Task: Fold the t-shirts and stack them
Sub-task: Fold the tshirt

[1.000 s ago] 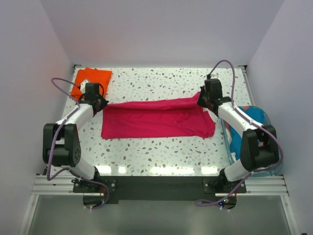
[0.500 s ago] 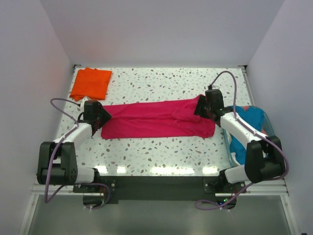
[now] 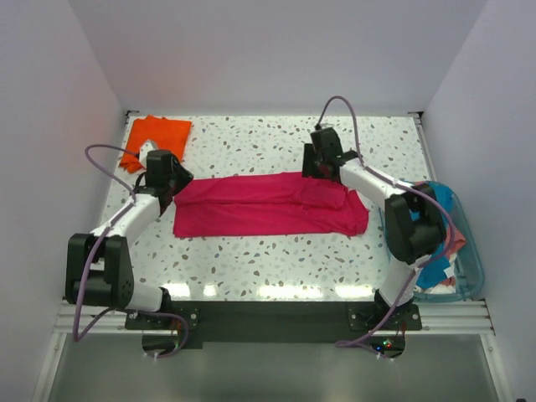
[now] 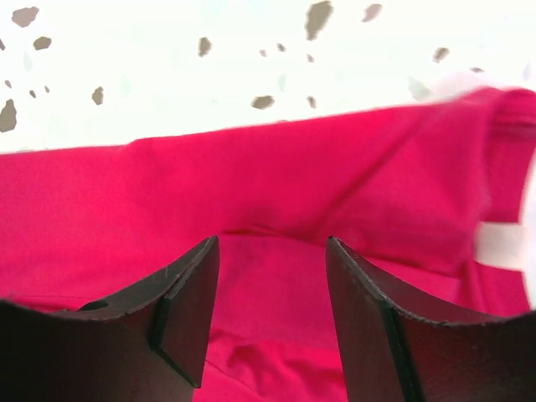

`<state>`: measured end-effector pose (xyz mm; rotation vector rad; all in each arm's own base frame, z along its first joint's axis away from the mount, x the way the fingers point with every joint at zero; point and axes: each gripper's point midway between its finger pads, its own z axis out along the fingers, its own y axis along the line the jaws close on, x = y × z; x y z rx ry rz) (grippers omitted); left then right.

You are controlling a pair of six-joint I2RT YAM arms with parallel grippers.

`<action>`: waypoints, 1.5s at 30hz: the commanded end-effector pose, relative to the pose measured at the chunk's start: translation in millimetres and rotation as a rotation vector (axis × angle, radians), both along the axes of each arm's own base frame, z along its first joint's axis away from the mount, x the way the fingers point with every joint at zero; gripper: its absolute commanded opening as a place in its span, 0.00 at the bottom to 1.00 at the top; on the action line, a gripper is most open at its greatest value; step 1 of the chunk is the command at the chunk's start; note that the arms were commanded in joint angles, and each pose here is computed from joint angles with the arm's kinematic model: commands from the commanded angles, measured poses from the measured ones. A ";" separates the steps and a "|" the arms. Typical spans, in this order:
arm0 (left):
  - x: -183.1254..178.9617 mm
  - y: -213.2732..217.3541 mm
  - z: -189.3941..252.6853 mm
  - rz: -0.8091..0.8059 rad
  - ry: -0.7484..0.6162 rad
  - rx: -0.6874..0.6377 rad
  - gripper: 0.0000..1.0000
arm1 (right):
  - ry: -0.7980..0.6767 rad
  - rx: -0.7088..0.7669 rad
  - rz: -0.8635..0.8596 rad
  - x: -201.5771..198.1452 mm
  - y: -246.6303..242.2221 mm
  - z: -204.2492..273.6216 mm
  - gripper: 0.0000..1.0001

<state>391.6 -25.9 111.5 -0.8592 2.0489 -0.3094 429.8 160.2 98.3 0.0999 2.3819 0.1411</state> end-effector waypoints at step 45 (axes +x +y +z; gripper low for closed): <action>0.2 -4.4 -44.4 0.001 0.104 0.048 0.44 | -0.052 -0.109 0.020 -96.9 71.8 -13.4 0.00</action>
